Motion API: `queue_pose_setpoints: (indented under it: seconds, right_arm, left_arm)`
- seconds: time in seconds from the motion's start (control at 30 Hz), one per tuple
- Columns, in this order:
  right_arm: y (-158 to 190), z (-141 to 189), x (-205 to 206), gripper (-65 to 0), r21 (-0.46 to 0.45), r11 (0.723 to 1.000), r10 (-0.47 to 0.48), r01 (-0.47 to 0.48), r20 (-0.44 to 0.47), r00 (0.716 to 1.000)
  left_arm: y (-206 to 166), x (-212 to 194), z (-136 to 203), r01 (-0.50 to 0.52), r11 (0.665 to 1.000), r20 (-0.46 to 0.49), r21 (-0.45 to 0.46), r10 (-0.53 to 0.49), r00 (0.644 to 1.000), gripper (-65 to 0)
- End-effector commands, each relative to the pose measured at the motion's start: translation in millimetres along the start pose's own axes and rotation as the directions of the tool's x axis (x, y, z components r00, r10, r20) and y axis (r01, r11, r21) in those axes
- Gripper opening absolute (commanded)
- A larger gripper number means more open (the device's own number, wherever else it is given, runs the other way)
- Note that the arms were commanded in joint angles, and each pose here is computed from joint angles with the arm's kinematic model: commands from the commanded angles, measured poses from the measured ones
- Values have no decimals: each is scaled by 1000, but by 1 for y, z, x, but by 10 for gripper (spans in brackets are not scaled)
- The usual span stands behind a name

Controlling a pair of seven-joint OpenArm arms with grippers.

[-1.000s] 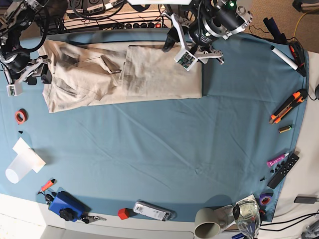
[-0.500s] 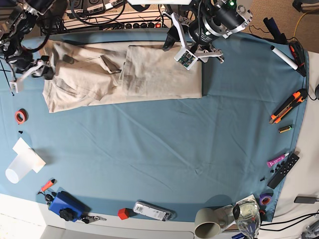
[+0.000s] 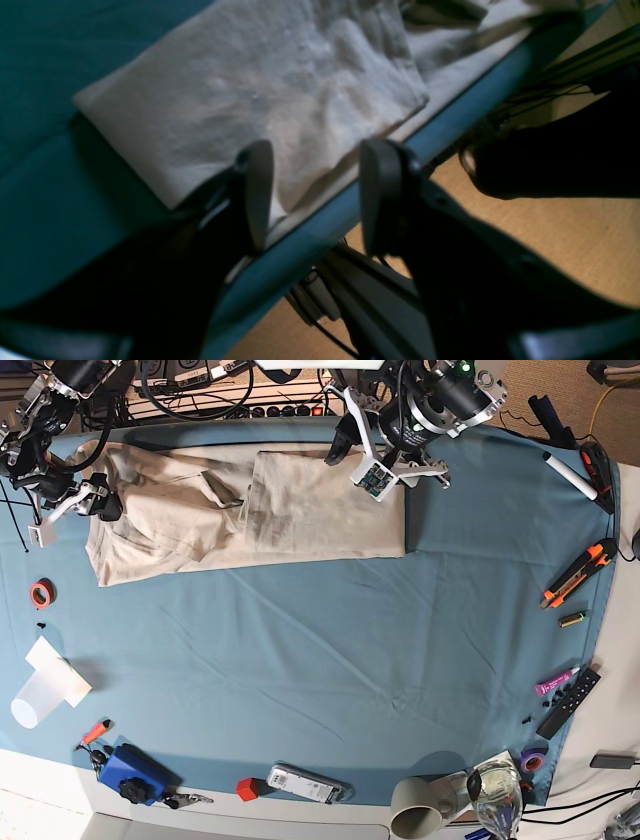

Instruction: Fold the T-shirt properly

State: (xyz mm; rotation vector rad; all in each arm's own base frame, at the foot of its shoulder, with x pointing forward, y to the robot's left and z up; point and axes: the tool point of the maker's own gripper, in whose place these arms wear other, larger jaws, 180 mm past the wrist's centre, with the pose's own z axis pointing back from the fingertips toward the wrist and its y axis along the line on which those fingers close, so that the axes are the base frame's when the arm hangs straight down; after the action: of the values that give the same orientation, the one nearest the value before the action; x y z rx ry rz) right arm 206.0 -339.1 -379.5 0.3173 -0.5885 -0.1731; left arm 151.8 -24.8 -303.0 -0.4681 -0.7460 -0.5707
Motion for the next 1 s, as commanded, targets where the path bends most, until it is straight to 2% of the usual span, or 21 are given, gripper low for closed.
queue_pose_setpoints:
  seconds: [0.0,0.23,0.33,0.43,0.5,0.6,0.8,0.87,0.97]
  right_arm:
    - [-6,4,6,-286,-16,1000,8,-8,7,1000]
    - [-7,-22,-36,-286,31,996,-77,82,-124,989]
    - [2,-34,-51,-296,62,994,-74,87,-188,979]
    - [13,-42,-56,-401,93,994,-42,64,-221,974]
    - [21,-45,-55,-509,124,990,-36,64,-218,975]
    - [26,-46,-53,-639,145,987,-33,64,-211,977]
    - [27,-43,-43,-650,140,990,-5,32,-186,983]
    - [27,-36,-30,-650,125,992,27,-8,-152,988]
    - [15,-21,7,-650,51,995,87,-85,-34,996]
  left_arm:
    - [-3,10,3,0,1000,41,-7,0,999,-367]
    - [-3,10,3,0,1000,41,-7,0,999,-367]
    - [-3,10,3,0,1000,42,-7,0,999,-367]
    - [-3,11,3,0,1000,48,-7,1,999,-367]
    - [-3,11,3,0,1000,49,-7,0,999,-367]
    - [-3,11,3,0,1000,49,-7,0,999,-367]
    - [-3,11,3,0,1000,49,-7,0,999,-367]
    - [-3,11,3,0,1000,48,-7,0,999,-367]
    - [-3,11,3,0,1000,48,-7,0,999,-367]
